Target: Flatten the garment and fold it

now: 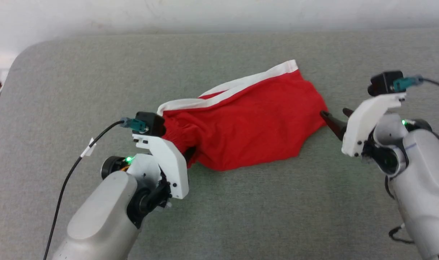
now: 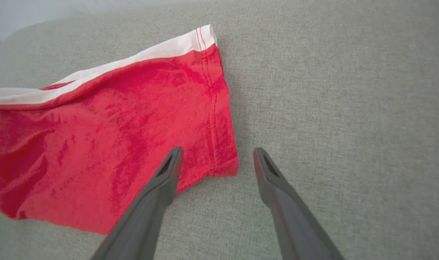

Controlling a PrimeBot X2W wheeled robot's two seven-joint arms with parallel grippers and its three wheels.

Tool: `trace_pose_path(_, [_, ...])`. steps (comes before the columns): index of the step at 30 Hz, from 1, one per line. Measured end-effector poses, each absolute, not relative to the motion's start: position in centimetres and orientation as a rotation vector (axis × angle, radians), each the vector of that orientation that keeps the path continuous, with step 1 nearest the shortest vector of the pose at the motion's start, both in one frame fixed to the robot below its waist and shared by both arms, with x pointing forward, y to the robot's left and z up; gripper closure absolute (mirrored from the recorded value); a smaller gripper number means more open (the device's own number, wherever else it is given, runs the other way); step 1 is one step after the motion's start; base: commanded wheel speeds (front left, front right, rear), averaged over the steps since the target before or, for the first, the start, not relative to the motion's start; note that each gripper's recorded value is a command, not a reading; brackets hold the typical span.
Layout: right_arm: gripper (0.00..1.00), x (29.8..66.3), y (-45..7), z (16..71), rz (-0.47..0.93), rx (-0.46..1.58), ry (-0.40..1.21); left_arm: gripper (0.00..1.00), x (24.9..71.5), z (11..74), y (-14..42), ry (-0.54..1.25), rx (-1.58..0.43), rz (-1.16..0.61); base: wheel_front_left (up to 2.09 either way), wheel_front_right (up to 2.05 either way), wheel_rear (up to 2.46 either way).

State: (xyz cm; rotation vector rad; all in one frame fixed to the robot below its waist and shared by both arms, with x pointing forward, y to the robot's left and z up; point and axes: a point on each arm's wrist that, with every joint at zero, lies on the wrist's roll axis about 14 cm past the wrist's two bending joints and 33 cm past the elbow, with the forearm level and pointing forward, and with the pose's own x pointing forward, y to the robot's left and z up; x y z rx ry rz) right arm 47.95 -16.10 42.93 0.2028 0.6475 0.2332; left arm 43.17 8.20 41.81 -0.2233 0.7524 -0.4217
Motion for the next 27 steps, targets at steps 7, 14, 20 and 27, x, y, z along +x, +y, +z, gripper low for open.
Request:
trace_pose_path(7, [0.0,50.9,-13.7,40.5,0.275,0.168,0.778,1.0,43.4,42.8,8.1,0.699,-0.22,-0.446,0.0,0.0,0.0])
trace_pose_path(14, [0.0,51.6,-12.0,37.4,0.306,0.142,0.908,1.0,43.3,42.1,8.9,0.707,-0.221,-0.431,0.0,0.0,0.0])
trace_pose_path(20, [1.0,51.4,-11.5,36.4,0.319,0.175,1.033,1.0,43.1,41.5,9.6,0.724,-0.219,-0.416,0.0,0.0,0.0])
trace_pose_path(27, [1.0,51.0,-10.9,37.7,0.363,0.132,0.997,1.0,43.2,42.4,9.8,0.689,-0.208,-0.414,0.0,0.0,0.0])
